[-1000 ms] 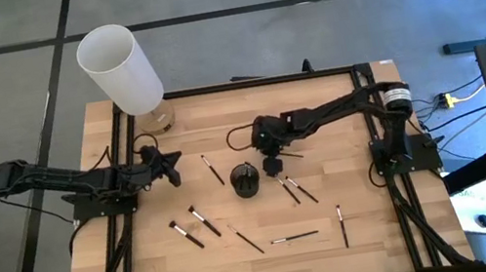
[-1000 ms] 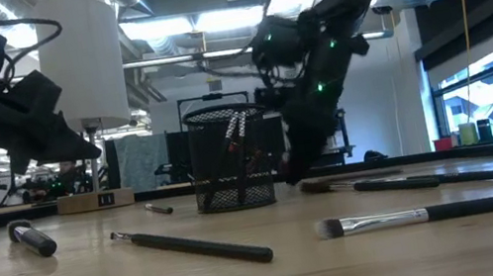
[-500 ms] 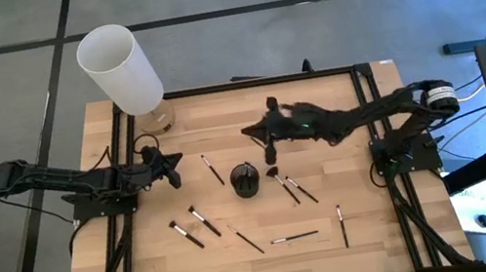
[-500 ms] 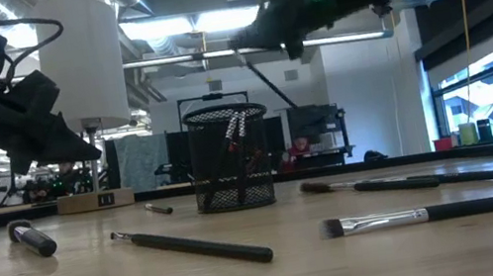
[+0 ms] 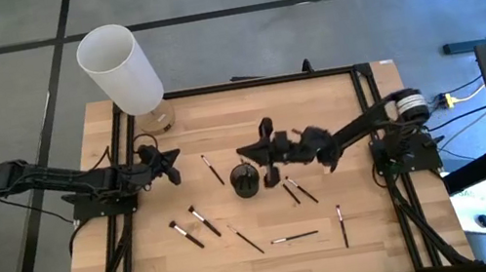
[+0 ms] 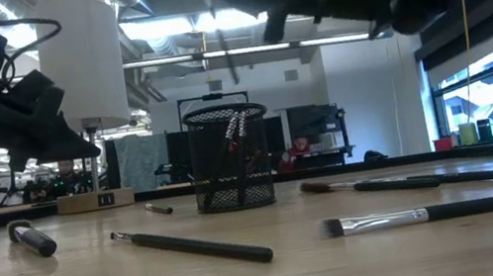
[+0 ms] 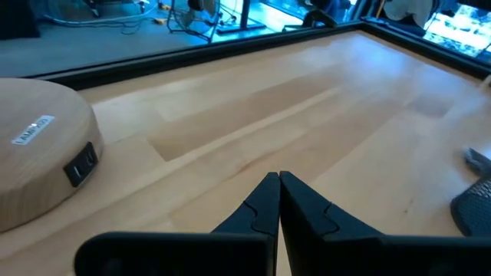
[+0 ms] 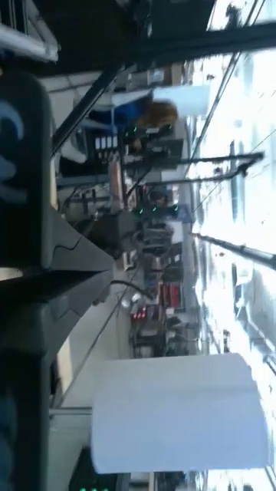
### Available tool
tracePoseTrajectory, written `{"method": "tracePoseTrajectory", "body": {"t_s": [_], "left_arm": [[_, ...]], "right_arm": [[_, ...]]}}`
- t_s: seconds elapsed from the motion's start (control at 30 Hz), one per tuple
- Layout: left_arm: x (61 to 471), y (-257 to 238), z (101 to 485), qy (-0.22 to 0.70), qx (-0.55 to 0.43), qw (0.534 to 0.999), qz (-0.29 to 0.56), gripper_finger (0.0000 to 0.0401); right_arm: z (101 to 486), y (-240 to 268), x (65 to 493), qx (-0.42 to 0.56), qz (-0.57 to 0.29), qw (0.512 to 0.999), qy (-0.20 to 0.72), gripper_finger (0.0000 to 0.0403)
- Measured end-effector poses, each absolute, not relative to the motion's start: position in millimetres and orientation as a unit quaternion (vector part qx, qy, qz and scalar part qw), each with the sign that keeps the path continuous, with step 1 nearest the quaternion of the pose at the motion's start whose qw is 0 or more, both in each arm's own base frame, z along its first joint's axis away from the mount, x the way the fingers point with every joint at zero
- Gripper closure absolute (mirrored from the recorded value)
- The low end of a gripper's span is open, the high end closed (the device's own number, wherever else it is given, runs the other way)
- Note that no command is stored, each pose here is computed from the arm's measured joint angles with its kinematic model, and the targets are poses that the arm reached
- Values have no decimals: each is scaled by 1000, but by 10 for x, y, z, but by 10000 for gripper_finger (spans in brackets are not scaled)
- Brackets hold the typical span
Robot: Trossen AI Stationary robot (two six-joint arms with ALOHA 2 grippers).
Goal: Sort items
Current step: Put the silver eyeshadow brush into the pen holder
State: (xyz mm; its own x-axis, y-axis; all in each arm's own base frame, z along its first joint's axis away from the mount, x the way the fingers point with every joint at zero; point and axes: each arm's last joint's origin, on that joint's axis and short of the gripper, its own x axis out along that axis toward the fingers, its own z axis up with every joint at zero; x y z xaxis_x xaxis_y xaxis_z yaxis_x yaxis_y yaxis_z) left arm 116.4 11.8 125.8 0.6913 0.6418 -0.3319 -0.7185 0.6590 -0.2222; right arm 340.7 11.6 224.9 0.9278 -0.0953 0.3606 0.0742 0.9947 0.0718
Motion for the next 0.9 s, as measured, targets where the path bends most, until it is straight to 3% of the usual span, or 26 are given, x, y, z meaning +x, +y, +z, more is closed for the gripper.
{"method": "tracePoseTrajectory", "body": {"t_s": [0.23, 0.57, 0.8, 0.9], "left_arm": [[1173, 105, 1255, 116, -193, 907, 355, 395], [1182, 87, 1243, 144, -172, 921, 317, 395], [1187, 76, 1240, 161, -145, 931, 292, 395], [1187, 76, 1240, 163, -139, 932, 292, 395]], "right_arm": [[1975, 239, 3571, 52, -98, 983, -148, 390], [1875, 217, 3586, 76, -107, 989, -62, 286], [2329, 145, 3268, 23, -196, 979, 43, 282], [2524, 123, 3035, 57, -204, 974, 81, 290]]}}
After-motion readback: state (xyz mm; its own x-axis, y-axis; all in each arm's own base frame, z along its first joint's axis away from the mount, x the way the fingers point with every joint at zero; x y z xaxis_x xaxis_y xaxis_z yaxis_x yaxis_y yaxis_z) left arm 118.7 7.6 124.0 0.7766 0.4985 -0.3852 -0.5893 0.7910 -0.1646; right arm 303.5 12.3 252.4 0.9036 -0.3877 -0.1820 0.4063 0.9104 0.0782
